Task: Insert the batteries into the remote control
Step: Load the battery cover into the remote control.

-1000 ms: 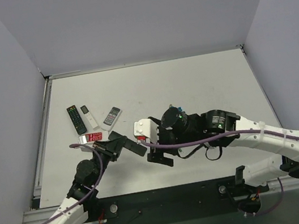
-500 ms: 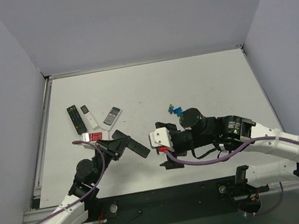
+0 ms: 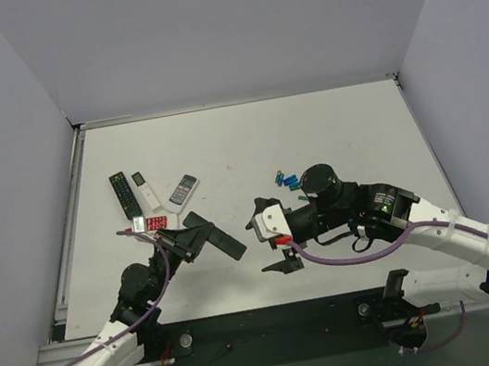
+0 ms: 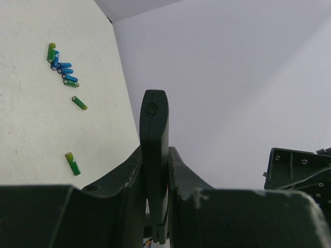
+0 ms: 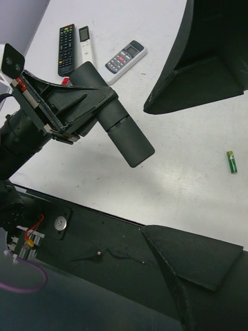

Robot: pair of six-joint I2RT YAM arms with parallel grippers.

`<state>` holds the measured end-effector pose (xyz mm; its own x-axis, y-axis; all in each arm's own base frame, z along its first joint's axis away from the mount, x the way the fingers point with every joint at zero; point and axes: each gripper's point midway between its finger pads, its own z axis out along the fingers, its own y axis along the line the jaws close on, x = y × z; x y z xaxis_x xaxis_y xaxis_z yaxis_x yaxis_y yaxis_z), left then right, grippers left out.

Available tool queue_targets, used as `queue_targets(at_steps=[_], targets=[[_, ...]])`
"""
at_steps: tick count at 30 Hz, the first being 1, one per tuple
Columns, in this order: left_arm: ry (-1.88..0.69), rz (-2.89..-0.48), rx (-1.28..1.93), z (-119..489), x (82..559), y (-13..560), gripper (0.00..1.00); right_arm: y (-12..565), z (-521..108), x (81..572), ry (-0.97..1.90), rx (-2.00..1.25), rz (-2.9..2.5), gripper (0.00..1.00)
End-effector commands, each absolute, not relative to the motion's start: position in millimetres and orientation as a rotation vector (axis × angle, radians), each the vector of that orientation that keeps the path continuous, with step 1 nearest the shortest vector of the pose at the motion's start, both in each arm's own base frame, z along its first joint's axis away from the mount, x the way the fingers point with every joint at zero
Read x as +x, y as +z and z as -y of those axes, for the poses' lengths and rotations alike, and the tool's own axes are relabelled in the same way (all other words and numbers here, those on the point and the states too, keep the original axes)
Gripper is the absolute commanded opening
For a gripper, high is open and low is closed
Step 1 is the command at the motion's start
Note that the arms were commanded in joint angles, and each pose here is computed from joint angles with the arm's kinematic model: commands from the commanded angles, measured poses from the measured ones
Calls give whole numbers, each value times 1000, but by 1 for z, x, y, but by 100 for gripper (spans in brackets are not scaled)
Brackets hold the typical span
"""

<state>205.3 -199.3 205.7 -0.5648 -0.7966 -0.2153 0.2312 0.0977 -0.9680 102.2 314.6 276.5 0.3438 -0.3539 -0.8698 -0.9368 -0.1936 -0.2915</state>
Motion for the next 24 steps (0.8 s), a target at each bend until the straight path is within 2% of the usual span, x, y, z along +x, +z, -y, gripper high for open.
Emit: queue_targets(at_steps=[1, 3, 6, 17, 24], targets=[[-1688, -1455, -510, 201, 198, 242, 0, 282, -323, 97, 878, -1770, -1016, 78], [-1698, -1454, -511, 202, 198, 243, 0, 279, -325, 97, 881, -1785, -1008, 70], [-1710, -1466, -508, 204, 197, 244, 0, 270, -331, 100, 882, -1815, -1005, 66], [-1750, -1502, -501, 213, 196, 248, 0, 230, -348, 114, 847, -1907, -1060, 63], [-1764, -1514, -497, 215, 195, 250, 0, 202, -350, 121, 718, -1988, -1110, 60]])
